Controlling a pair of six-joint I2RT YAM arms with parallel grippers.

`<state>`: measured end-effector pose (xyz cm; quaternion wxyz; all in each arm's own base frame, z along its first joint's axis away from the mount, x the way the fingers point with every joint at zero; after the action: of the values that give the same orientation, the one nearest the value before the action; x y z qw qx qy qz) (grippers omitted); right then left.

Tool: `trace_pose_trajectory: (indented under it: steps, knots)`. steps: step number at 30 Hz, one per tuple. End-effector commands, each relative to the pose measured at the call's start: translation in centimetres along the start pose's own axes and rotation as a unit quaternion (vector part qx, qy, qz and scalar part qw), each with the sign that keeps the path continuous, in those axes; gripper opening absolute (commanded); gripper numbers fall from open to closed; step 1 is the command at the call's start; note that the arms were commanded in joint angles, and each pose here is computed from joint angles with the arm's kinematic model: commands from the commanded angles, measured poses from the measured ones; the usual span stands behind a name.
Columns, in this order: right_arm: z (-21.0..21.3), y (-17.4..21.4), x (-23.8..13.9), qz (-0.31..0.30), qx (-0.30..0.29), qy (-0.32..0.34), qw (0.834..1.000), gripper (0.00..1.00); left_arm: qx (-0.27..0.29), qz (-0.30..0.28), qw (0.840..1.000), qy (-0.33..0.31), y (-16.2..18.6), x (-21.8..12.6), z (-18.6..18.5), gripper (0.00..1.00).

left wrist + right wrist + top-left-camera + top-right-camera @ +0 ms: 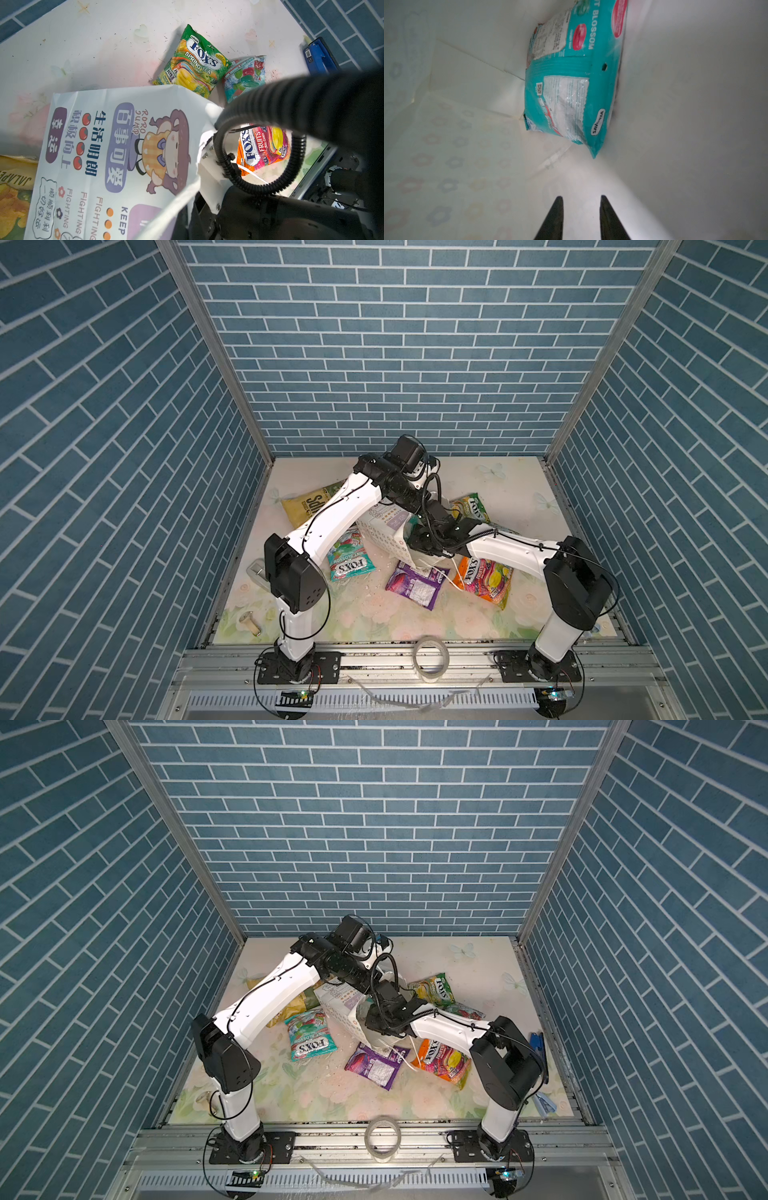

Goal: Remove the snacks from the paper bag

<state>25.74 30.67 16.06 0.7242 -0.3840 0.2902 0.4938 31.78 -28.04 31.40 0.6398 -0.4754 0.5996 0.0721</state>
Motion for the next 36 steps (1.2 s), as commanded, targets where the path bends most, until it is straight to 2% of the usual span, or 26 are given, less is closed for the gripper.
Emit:
trace_pose_trajectory:
  steps: [1,15,18,22,32,36]
  knots:
    - [-1.2,1.4,1.2,0.029,-0.010,0.025,0.999,0.31,0.013,-0.008,1.000,0.020,-0.4,-0.8,-1.0,0.00]
    - [-3.3,3.3,-0.5,0.009,-0.006,-0.019,1.000,0.30,0.000,-0.012,1.000,0.003,-0.4,-1.1,-0.7,0.00]
    - [-3.0,3.8,-0.4,0.027,-0.012,-0.037,0.999,0.30,-0.003,-0.013,1.000,0.001,-0.3,-1.0,-0.7,0.00]
    - [-2.2,3.4,-0.1,0.021,-0.014,-0.064,0.998,0.30,-0.009,-0.011,1.000,0.005,-0.3,-0.9,-0.7,0.00]
    - [-0.9,0.4,0.2,-0.068,-0.015,-0.009,0.998,0.34,-0.009,-0.012,1.000,0.027,0.0,-0.8,-1.1,0.00]
    - [-1.4,0.0,0.9,-0.082,-0.013,0.030,0.996,0.35,-0.007,-0.009,0.999,0.036,0.1,-0.8,-1.3,0.00]
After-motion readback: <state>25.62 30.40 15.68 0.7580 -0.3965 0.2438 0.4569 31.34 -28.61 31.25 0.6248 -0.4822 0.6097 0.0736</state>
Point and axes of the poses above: each gripper's point midway between its finger pads, its own x axis out along the fingers, its own z axis along the line the jaws close on, y = z × x, the point moved 8 cm from there along -x, back along the fingers, and after that the axes turned 2 degrees about x, right-handed, at the moved point
